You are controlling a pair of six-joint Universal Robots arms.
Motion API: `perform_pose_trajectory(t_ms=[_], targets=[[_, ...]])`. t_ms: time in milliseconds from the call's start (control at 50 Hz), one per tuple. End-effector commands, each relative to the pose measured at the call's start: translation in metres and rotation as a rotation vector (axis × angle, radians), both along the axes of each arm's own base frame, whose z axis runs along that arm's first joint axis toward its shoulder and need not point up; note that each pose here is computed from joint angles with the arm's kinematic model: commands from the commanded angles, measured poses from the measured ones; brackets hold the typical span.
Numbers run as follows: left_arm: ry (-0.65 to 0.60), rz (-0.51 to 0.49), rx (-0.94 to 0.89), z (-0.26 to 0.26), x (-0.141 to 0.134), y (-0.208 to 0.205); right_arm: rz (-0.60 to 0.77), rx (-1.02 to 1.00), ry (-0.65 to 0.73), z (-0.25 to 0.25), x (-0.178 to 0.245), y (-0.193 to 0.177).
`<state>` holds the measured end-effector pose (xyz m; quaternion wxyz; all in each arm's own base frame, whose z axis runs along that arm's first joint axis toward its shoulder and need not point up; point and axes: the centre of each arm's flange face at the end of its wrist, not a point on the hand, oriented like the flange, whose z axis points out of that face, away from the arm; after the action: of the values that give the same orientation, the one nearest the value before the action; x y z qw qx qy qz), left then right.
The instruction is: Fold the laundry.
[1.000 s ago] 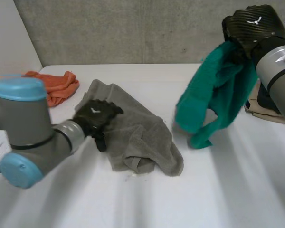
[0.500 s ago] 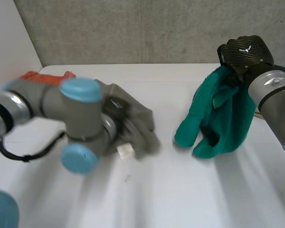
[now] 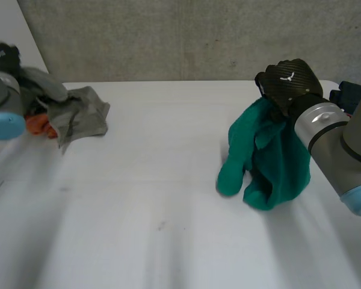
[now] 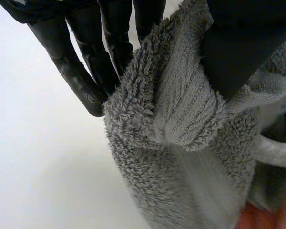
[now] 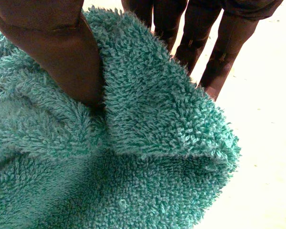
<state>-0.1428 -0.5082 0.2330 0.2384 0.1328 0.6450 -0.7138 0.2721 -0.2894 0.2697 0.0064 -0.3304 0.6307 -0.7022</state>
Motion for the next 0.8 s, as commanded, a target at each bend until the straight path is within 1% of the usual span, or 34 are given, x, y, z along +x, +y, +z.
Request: perform_pose_trajectory(t_ms=[20,100,180,220,260,280,300,320,380,400,420,440,480,500,520,560,580,640,700,740,760,800], targets=[[-0.012,-0.019,0.095,-0.05,-0.003,-0.006,0.025,-0.004,0.004,0.001,0.007,0.007],[-0.023,-0.035,0.122,-0.042,-0.013,0.004,0.038,-0.021,-0.003,0.006,0.011,0.009],[-0.014,-0.068,0.153,-0.009,-0.024,0.029,0.059,-0.047,-0.015,0.016,0.017,0.013],[0.003,-0.118,0.193,0.007,-0.036,0.053,0.076,-0.066,-0.024,0.024,0.02,0.017],[0.025,-0.178,0.232,0.012,-0.05,0.073,0.088,-0.077,-0.029,0.028,0.022,0.02],[0.054,-0.245,0.277,0.014,-0.064,0.094,0.103,-0.091,-0.036,0.033,0.025,0.024],[0.07,-0.286,0.304,0.013,-0.072,0.105,0.111,-0.095,-0.038,0.035,0.026,0.025],[0.103,-0.357,0.353,0.011,-0.086,0.126,0.126,-0.102,-0.041,0.037,0.029,0.029],[0.161,-0.467,0.428,0.002,-0.109,0.156,0.148,-0.108,-0.043,0.04,0.033,0.034],[0.205,-0.535,0.473,-0.005,-0.124,0.174,0.163,-0.112,-0.043,0.041,0.035,0.037],[0.228,-0.564,0.498,-0.009,-0.131,0.183,0.172,-0.112,-0.043,0.041,0.037,0.04],[0.275,-0.623,0.539,-0.015,-0.147,0.199,0.184,-0.111,-0.04,0.04,0.039,0.043],[0.323,-0.67,0.581,-0.02,-0.161,0.212,0.195,-0.109,-0.039,0.04,0.041,0.046],[0.374,-0.706,0.622,-0.026,-0.173,0.224,0.204,-0.104,-0.036,0.038,0.043,0.049],[0.397,-0.725,0.644,-0.029,-0.18,0.23,0.207,-0.101,-0.035,0.037,0.044,0.05],[0.441,-0.749,0.677,-0.034,-0.191,0.239,0.215,-0.097,-0.031,0.035,0.046,0.053],[0.484,-0.762,0.71,-0.039,-0.201,0.247,0.219,-0.088,-0.028,0.032,0.047,0.055],[0.552,-0.761,0.763,-0.046,-0.215,0.256,0.226,-0.071,-0.016,0.024,0.048,0.057],[0.595,-0.732,0.8,-0.049,-0.217,0.258,0.228,-0.034,0.003,0.01,0.049,0.055],[0.621,-0.695,0.818,-0.049,-0.214,0.255,0.231,-0.005,0.02,-0.001,0.05,0.055],[0.625,-0.68,0.818,-0.048,-0.212,0.253,0.234,0.006,0.026,-0.005,0.05,0.055],[0.62,-0.615,0.799,-0.048,-0.201,0.242,0.244,0.043,0.049,-0.02,0.052,0.055]])
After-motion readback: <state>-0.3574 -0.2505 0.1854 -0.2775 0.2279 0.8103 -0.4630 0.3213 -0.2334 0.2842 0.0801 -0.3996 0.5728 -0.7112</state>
